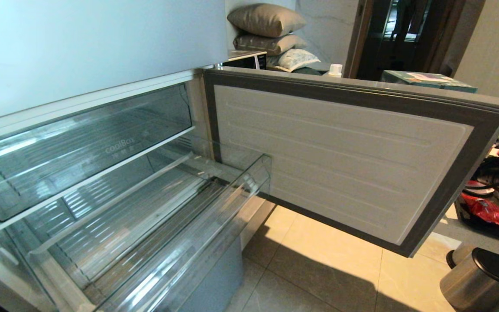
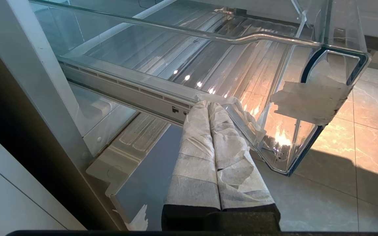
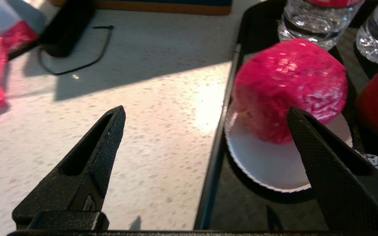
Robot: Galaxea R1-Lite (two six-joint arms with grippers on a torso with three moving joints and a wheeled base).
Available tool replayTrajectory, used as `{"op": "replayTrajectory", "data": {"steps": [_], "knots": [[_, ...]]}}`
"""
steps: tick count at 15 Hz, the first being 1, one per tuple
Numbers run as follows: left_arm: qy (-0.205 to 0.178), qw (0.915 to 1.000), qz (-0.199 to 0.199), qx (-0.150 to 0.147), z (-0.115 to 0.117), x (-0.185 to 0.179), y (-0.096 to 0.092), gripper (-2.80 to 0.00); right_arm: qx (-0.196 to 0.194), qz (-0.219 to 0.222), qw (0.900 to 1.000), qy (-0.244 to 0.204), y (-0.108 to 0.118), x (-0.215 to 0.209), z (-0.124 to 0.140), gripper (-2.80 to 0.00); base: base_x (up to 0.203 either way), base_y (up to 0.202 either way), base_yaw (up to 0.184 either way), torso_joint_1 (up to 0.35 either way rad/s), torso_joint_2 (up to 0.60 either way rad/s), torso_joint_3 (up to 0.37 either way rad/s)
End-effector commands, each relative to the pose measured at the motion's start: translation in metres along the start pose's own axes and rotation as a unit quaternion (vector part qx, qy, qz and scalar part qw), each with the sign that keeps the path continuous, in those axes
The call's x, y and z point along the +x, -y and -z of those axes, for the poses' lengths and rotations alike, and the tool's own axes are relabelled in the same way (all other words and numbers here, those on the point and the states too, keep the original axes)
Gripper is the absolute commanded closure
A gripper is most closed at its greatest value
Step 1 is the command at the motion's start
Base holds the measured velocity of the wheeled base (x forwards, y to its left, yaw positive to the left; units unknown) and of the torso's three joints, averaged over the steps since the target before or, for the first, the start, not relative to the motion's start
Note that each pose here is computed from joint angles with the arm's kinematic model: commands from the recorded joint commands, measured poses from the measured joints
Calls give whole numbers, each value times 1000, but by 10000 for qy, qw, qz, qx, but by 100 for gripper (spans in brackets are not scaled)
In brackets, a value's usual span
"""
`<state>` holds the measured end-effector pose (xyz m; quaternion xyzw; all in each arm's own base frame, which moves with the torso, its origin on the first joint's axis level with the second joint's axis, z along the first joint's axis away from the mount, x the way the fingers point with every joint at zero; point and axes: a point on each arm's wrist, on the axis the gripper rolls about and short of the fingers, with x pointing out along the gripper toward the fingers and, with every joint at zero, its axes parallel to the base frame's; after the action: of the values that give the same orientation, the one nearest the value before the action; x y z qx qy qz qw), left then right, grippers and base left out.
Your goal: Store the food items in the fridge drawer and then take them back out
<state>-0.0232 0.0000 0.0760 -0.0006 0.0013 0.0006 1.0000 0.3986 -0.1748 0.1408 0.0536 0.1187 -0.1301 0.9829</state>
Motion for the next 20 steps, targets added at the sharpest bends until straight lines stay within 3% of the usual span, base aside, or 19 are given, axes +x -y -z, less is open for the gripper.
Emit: {"op": "replayTrajectory", "data": {"steps": [1, 4, 5, 6, 11, 15, 18, 20], "knots": [[5, 10000, -1, -1, 0, 0, 0, 0, -34, -35, 9998, 192, -5, -20, -17, -280, 0, 0, 0, 0, 0, 0], [5, 10000, -1, -1, 0, 0, 0, 0, -66, -56, 9994, 334, -11, -48, -31, -280, 0, 0, 0, 0, 0, 0], [5, 10000, -1, -1, 0, 0, 0, 0, -72, -60, 9993, 360, -13, -59, -34, -31, 0, 0, 0, 0, 0, 0], [5, 10000, -1, -1, 0, 0, 0, 0, -69, -62, 9992, 378, -15, -69, -36, 0, 0, 0, 0, 0, 0, 0], [5, 10000, -1, -1, 0, 0, 0, 0, -96, -27, 9973, 731, -32, -179, -45, 0, 0, 0, 0, 0, 0, 0], [5, 10000, -1, -1, 0, 0, 0, 0, -205, -12, 9899, 1404, -48, -284, -32, 0, 0, 0, 0, 0, 0, 0], [5, 10000, -1, -1, 0, 0, 0, 0, -311, -373, 9821, 1820, -65, -356, 4, 0, 0, 0, 0, 0, 0, 0], [5, 10000, -1, -1, 0, 0, 0, 0, -418, -931, 9804, 1685, -71, -383, 45, 0, 0, 0, 0, 0, 0, 0]]}}
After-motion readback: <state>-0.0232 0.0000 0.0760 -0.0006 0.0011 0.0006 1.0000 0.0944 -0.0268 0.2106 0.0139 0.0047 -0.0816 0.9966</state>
